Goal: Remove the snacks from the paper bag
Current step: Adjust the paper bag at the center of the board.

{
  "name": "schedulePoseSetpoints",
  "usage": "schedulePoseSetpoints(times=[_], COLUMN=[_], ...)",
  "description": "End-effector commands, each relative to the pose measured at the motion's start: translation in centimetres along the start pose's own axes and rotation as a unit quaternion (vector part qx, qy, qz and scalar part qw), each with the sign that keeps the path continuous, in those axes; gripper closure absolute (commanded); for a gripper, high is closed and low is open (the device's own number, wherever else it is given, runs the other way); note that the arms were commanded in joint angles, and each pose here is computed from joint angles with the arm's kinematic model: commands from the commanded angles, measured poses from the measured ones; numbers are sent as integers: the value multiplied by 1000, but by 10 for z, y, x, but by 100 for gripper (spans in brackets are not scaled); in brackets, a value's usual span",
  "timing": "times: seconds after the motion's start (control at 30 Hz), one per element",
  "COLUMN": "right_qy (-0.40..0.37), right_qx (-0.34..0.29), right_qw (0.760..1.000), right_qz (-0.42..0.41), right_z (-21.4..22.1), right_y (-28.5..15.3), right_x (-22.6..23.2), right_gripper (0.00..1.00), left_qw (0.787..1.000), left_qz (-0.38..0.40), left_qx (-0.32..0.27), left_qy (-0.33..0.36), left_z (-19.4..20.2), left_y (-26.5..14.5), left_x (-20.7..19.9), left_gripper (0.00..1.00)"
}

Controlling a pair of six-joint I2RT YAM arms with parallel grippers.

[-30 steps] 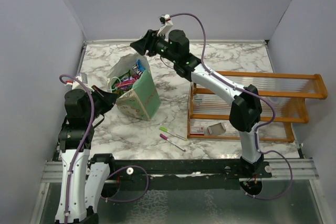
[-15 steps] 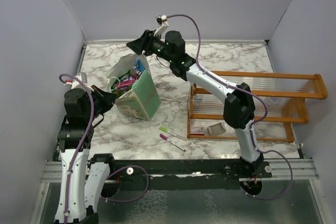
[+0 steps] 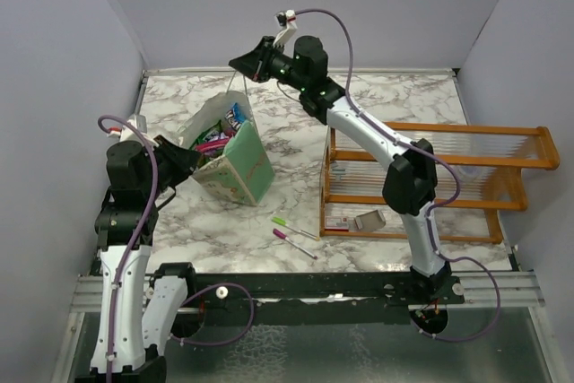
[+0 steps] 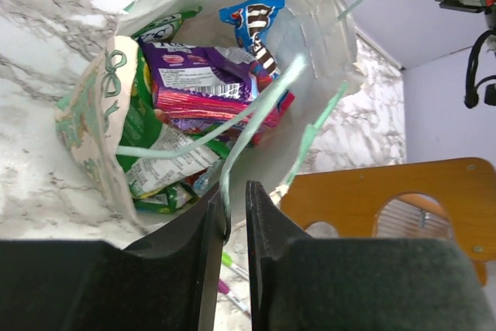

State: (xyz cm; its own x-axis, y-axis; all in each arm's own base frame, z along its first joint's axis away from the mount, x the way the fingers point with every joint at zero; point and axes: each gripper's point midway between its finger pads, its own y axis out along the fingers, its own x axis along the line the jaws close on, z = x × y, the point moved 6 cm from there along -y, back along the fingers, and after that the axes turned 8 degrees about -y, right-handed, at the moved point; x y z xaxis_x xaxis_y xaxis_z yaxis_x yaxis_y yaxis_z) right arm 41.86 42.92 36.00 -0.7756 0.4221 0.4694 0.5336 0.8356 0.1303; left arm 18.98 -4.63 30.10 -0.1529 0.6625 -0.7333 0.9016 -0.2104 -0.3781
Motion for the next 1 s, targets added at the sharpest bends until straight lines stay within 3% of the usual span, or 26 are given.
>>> schedulePoseSetpoints(times=[0.0,0.3,0.5,0.6,0.8,0.97], right_qy=[-37,-155,-220,-258,-191,-174], right_qx=[-39,-58,-59,-60,3,50], right_qw=[996,977,961,950,955,950], right_qz=[-68,-138,-157,-167,-226,-253], right_z=[-72,-115,-151,-156,-103,-54], right_y=[-14,-42,-58,-66,-57,-42], right_x=[5,-13,-26,-20,-22,15], right_gripper=[99,99,99,98,99,99], left_qw=[998,997,997,997,997,994], left_qz=[54,66,61,67,65,80], left_qx=[9,34,32,28,38,52], left_qy=[-19,-27,-28,-16,26,62], left_z=[-9,-9,-14,-20,-18,-11], left_y=[3,5,-7,-16,-26,-31], left_x=[-24,-32,-40,-49,-49,-51], left_gripper=[76,23,15,2,1,1])
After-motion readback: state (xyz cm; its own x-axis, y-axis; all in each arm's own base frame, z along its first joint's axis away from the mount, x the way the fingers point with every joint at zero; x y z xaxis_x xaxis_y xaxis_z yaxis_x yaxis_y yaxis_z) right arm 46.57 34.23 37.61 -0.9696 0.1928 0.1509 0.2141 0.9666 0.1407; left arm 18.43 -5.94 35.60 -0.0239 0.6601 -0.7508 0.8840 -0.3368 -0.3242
